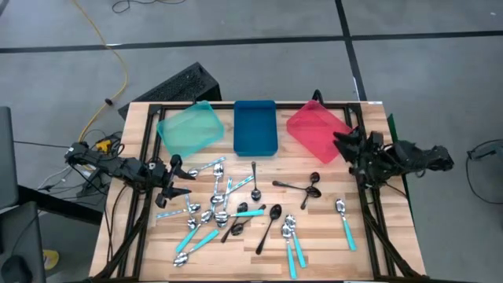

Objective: Sort silverware by color (type)
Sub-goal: Put the blue spoon into the light blue bin

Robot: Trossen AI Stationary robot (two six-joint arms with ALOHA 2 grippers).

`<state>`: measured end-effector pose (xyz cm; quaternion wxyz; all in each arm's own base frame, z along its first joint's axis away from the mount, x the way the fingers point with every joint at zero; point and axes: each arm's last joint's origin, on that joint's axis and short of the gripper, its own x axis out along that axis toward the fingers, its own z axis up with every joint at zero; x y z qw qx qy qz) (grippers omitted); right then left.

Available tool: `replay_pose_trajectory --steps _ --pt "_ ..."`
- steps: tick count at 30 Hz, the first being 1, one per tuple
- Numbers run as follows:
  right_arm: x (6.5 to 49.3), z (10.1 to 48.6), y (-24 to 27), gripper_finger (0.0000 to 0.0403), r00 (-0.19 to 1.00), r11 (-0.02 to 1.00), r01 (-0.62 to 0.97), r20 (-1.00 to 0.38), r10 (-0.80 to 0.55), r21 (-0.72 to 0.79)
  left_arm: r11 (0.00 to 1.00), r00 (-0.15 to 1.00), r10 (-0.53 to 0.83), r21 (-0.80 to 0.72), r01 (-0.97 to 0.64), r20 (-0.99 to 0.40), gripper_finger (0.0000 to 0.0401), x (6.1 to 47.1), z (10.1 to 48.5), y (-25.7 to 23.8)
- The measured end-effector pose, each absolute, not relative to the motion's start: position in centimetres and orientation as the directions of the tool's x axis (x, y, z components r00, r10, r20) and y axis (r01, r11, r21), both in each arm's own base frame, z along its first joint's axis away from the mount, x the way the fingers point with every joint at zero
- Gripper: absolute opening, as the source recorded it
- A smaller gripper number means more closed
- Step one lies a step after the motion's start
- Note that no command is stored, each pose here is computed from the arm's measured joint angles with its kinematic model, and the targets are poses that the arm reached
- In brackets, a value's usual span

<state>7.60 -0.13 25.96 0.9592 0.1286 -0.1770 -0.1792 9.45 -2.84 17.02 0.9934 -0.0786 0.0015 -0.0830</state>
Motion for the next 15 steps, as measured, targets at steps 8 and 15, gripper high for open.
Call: replay_pose_trajectory --steps 8,15 --pt "8.5 30.4 -0.3 0.0185 0.822 0.792 0.566 -0.229 -0.521 0.229 0.958 0.988 0.15 -0.254 -0.136 0.038 0.0213 9.4 17.3 -1.9" --pt "9.6 30.0 0.4 0.0185 0.478 0.639 0.758 -0.778 -0.407 0.131 0.902 0.936 0.35 -0.28 -0.328 0.031 0.0213 9.3 17.3 -1.3"
